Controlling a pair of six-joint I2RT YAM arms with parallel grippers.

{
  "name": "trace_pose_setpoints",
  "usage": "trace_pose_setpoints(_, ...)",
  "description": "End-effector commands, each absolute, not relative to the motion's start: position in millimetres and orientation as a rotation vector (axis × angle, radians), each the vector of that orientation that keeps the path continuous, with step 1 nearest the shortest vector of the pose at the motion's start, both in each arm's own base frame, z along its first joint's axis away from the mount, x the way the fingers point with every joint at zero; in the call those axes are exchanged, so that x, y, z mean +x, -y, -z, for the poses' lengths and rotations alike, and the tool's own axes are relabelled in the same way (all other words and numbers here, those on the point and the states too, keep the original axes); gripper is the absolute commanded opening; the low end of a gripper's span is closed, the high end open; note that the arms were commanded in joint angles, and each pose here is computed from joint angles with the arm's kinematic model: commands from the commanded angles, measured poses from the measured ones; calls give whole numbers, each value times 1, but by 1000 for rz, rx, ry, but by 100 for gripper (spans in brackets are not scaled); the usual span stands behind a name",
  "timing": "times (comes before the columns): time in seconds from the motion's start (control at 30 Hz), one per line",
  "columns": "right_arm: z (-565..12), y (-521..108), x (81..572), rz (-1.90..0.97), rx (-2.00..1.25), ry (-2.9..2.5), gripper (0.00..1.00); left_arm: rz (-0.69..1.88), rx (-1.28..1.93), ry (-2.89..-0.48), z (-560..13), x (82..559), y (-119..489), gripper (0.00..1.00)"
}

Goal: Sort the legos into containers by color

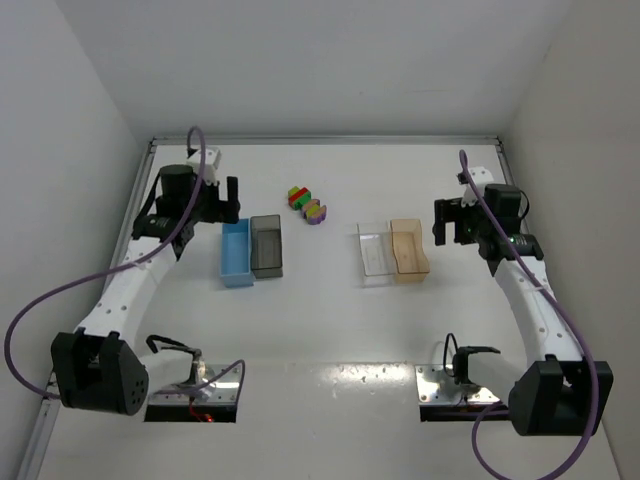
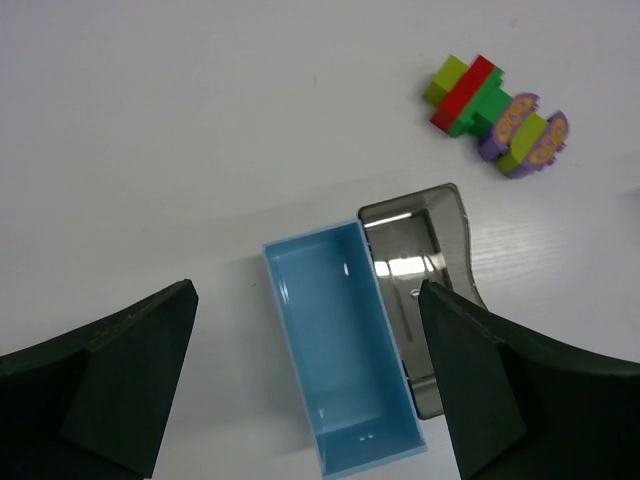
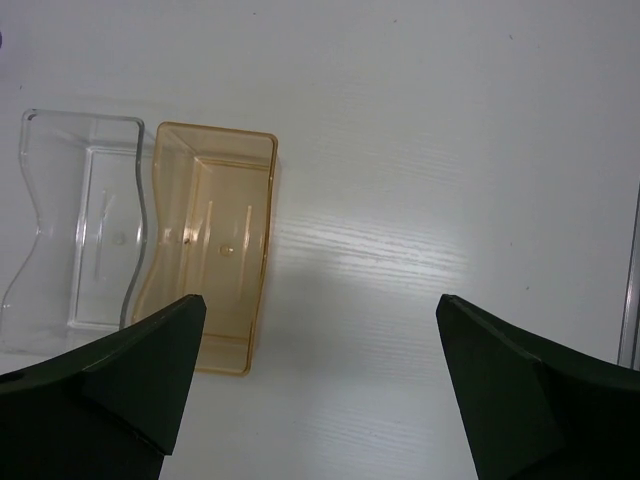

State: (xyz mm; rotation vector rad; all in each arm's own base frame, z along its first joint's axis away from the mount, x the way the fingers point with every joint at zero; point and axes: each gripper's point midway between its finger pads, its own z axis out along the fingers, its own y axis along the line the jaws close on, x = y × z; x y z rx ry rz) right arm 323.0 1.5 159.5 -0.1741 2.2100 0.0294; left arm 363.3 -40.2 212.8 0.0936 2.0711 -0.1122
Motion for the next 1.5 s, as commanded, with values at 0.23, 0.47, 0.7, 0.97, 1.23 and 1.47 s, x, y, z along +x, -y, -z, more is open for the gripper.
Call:
trace_pose_setpoints(0.23, -161, -23, 320, -155, -223, -2201, 100, 316, 831, -2198, -204, 434, 127, 96)
trace_pose_setpoints(0.47, -156, -22, 315, -164, -244, -2224, 99, 212, 1035, -2188, -177, 501, 168, 93)
trace_pose_setpoints(0.7, -140, -29, 312, -224, -261, -2275, 99, 145, 1209, -2170, -126, 537, 186, 96)
trace_pose_setpoints(0.97, -135, -29, 315, -229, -260, -2296, 99, 142, 1233, -2205, -90, 547, 197, 99)
trace_pose_setpoints(1.23, -131, -31, 313, -241, -272, -2319, 99, 250, 1162, -2195, -81, 551, 219, 99)
trace_pose_setpoints(1.47, -131, -31, 313, -241, -272, -2320, 99, 317, 1175, -2174, -76, 549, 234, 99)
